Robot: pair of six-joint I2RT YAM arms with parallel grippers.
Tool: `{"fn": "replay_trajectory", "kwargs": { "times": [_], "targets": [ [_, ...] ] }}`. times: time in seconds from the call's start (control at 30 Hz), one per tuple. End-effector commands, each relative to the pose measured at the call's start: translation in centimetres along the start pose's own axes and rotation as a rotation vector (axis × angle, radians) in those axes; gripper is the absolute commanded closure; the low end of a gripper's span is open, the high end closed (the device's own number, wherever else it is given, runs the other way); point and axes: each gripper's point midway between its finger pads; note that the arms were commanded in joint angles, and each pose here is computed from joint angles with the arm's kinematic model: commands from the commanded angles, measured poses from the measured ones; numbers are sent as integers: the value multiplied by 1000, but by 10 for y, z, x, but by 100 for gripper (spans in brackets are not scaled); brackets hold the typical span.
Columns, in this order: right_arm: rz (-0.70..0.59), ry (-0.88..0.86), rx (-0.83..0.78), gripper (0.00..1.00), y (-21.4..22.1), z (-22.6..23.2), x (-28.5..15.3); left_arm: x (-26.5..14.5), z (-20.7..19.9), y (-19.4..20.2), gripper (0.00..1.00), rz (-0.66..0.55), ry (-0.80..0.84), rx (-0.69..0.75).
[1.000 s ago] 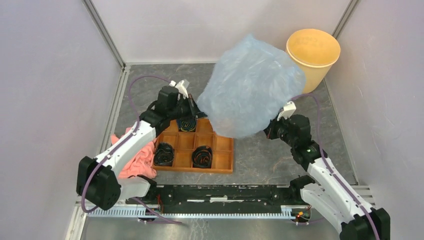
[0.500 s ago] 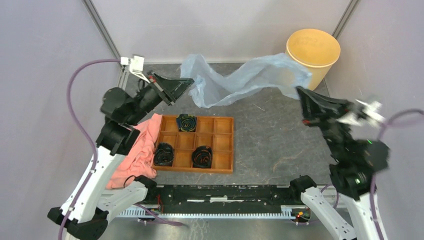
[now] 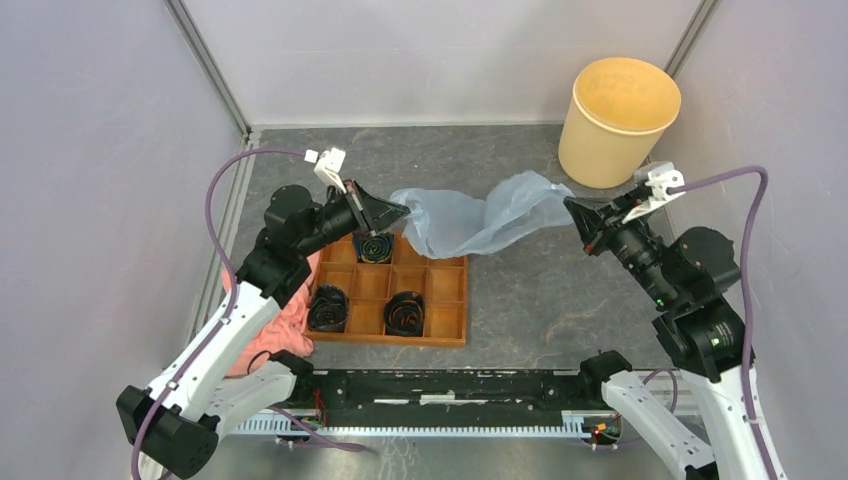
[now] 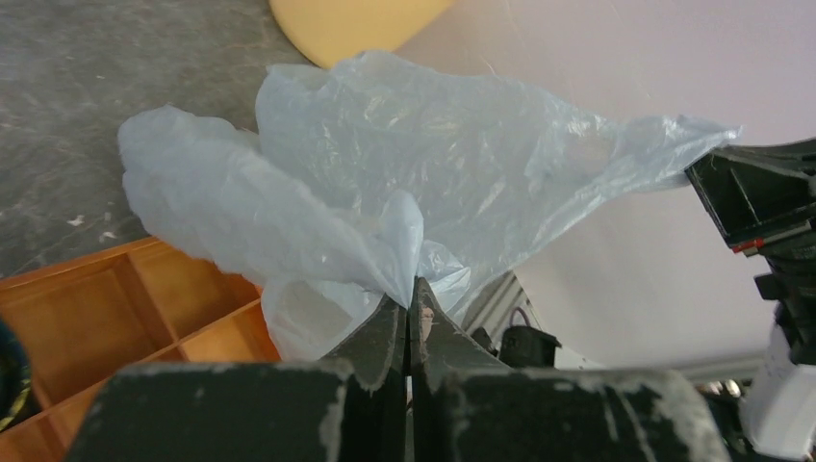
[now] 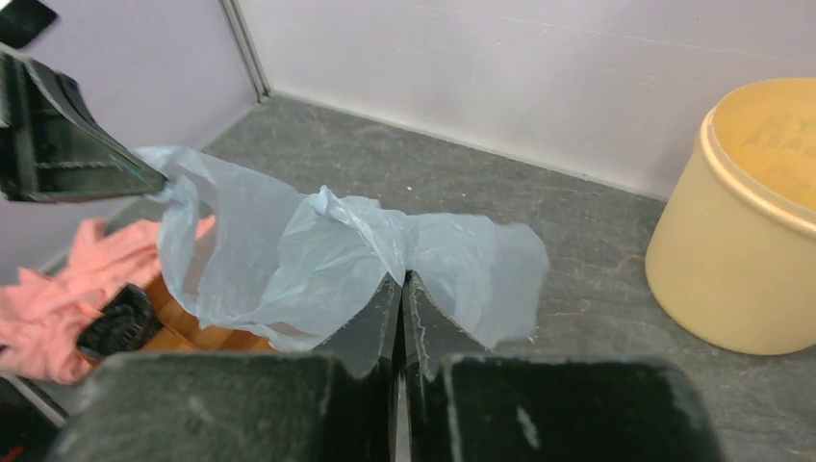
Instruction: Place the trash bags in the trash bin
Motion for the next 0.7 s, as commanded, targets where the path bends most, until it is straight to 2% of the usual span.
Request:
{"fn": "replay_trajectory", "kwargs": {
  "times": [0.0, 0.03, 0.17, 0.3, 0.37, 0.43, 0.53, 0.67],
  "targets": [
    [10, 41, 116, 90, 2, -2, 0, 0, -31, 4, 98, 63, 158, 5],
    [15, 26, 124, 86, 2, 1, 1, -2, -34, 5, 98, 71, 165, 21],
    [22, -38, 91, 53, -17, 11, -4, -14, -27, 1, 98, 58, 88, 105],
    [-33, 103, 43, 26, -60, -12, -30, -18, -15, 7, 98, 98, 29, 174],
    [-68, 175, 3, 16, -79, -24, -44, -18, -9, 12, 98, 119, 17, 182],
    [-98, 270, -44, 12, -93, -41, -54, -17, -9, 15, 98, 133, 24, 181],
    [-112, 516, -72, 11, -106, -84, -60, -19, -14, 17, 98, 146, 51, 186],
    [-75, 653, -188, 10, -96, -117, -16, -19, -13, 16, 95, 146, 40, 203]
  ]
}}
Point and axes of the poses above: each gripper's point midway between its finger pads, its own x axis out along the fingers, its own z axis along the line the jaws close on, y = z × x, and after that the axes turned 5 degrees about -x, right-handed
